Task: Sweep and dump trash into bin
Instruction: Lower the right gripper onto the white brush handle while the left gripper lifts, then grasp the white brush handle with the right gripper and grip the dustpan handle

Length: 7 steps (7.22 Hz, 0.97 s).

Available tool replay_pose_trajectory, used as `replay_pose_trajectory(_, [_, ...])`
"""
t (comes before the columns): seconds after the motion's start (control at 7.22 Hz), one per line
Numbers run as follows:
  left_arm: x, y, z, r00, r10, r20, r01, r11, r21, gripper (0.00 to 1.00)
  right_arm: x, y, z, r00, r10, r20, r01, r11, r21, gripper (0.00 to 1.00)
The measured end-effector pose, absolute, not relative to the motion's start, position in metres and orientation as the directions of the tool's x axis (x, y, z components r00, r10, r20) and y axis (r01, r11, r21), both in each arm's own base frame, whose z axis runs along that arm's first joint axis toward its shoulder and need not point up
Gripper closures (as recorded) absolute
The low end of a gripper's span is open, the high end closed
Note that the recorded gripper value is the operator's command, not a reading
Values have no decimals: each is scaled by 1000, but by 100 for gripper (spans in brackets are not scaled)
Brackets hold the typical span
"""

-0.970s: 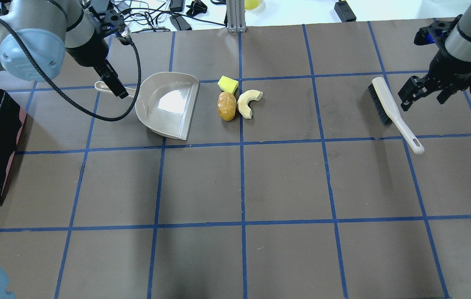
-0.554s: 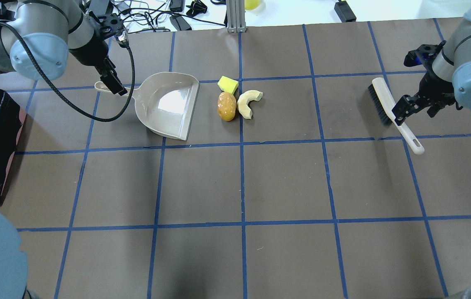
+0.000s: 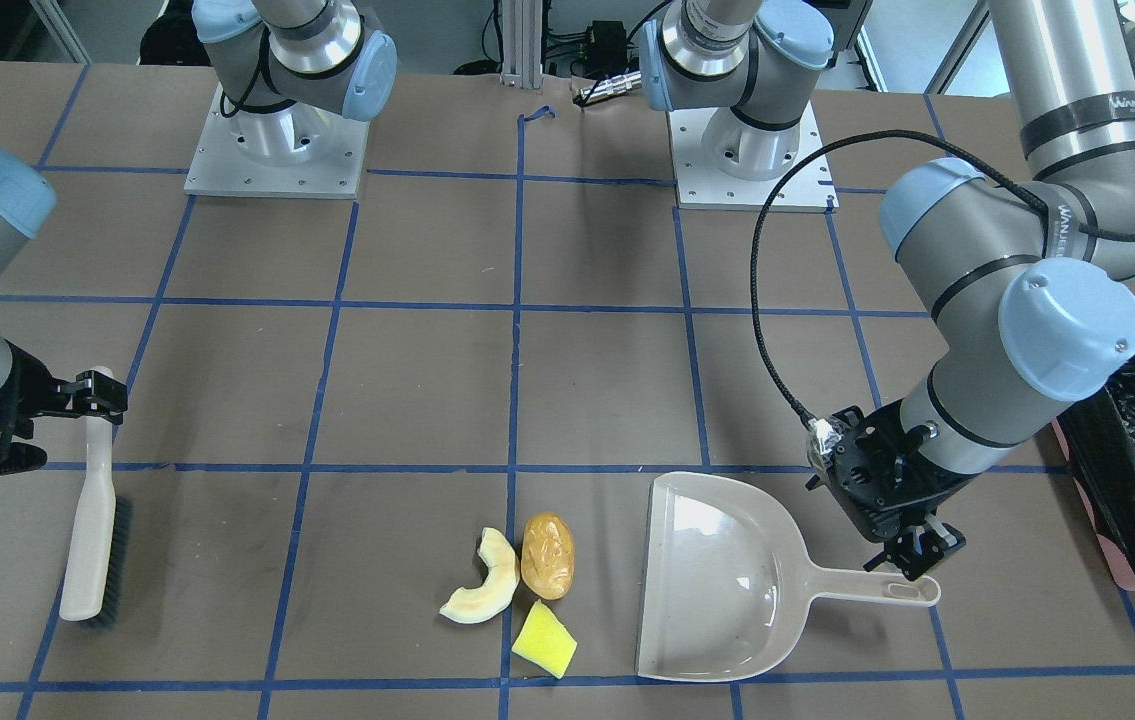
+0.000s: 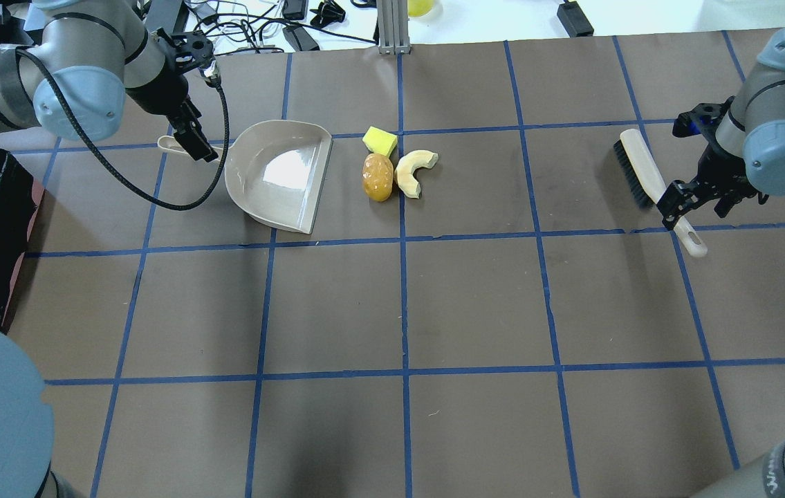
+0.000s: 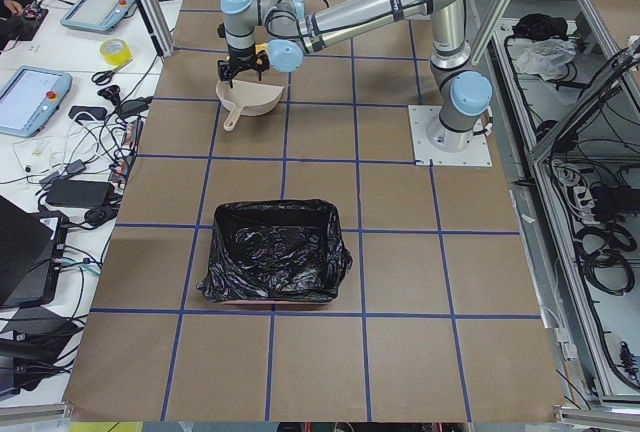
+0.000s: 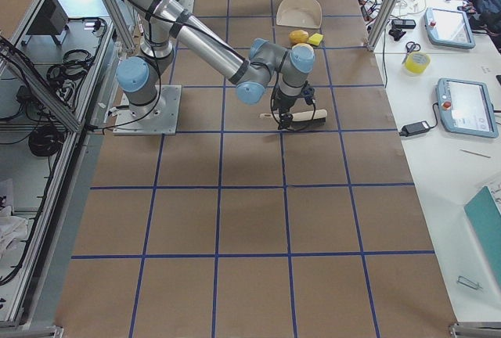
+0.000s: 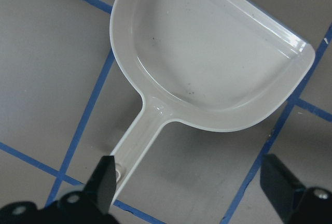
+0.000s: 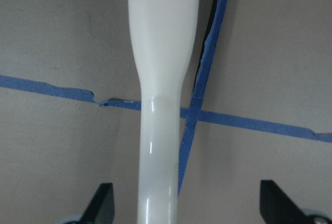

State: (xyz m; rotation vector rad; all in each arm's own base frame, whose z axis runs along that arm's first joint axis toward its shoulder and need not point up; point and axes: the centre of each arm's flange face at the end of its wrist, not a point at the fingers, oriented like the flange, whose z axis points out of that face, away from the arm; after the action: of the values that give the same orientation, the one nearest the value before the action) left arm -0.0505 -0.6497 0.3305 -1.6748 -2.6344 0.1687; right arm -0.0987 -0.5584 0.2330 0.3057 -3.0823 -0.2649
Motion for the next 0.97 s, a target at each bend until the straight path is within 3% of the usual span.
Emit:
replay_pose_trajectory(0.14, [-53,-645,339,-436,899,-46,898,431,-94,0,-98,-557,231,-981,-195,11,-190,966,173,18])
replay_pose_trajectory(0.42, [-48,-636,363,-475,874,-99,880,475,-24,0,-97,-557,230,-982,-188,2,-185,968,168,25])
replay_pose_trajectory(0.55, [-42,-633,373,-487,863,-133,870,493,12,2,-97,-557,230,-982,-186,1,-183,969,167,34])
replay_pose_trajectory(0.83, [-36,-639,376,-478,863,-163,874,485,7,6,-95,-557,231,-982,-188,0,-185,969,165,35])
replay_pose_trajectory(0.97, [-31,-642,368,-431,891,-144,901,434,-10,6,-94,-557,230,-982,-190,-1,-187,968,167,46])
